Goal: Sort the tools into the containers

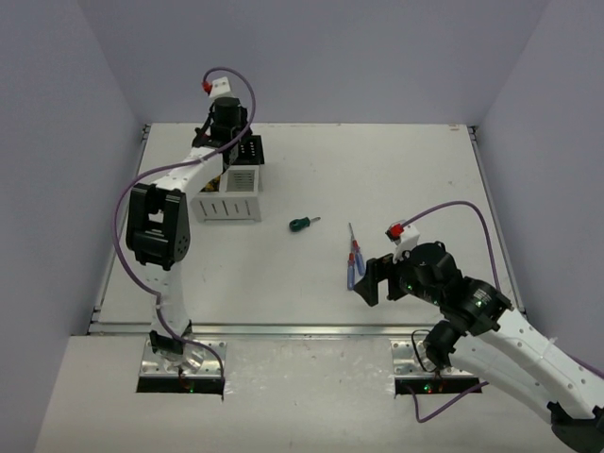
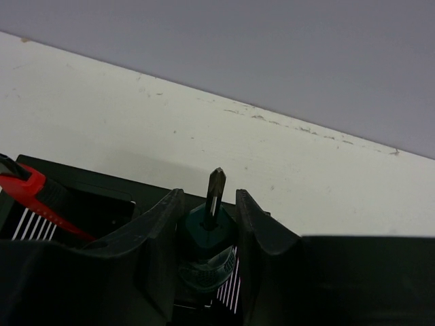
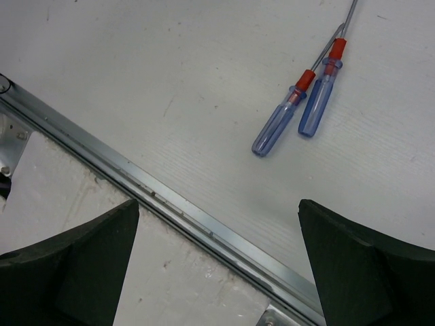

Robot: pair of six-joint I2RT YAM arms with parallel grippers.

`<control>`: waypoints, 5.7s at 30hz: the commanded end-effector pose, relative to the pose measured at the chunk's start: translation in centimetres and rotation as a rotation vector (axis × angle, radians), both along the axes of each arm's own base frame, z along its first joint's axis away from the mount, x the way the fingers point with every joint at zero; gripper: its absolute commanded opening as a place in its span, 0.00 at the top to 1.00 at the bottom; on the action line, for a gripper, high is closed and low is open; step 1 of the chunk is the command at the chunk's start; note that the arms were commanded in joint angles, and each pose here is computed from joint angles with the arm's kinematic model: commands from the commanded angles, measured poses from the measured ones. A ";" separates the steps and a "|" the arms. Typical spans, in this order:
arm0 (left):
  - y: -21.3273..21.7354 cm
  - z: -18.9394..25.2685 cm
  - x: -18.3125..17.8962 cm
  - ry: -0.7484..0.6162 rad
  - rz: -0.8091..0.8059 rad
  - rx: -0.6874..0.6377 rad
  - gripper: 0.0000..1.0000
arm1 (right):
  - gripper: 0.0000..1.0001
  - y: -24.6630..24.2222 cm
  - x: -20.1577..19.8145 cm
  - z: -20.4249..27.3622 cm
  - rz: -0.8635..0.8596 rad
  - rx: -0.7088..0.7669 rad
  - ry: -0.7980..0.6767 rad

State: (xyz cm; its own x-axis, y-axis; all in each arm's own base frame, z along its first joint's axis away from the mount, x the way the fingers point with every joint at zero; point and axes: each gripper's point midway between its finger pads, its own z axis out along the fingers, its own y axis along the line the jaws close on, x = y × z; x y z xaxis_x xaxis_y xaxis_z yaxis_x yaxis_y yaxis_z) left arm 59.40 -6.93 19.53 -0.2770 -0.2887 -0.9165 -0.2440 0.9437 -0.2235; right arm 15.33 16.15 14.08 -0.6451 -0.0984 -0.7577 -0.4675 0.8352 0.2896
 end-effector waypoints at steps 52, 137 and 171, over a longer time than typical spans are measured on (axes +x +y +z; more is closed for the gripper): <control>-20.8 -14.7 -20.4 0.659 -0.980 0.428 0.21 | 0.01 0.9 -2.1 2.6 0.108 0.108 -0.031; 0.4 -0.4 -2.2 0.044 0.082 -0.028 0.98 | 0.01 1.9 -1.6 -0.5 0.060 0.095 0.097; -2.7 11.5 -30.2 -0.114 -0.292 -0.206 0.00 | 0.36 -3.5 6.0 -8.2 -0.291 -0.409 0.284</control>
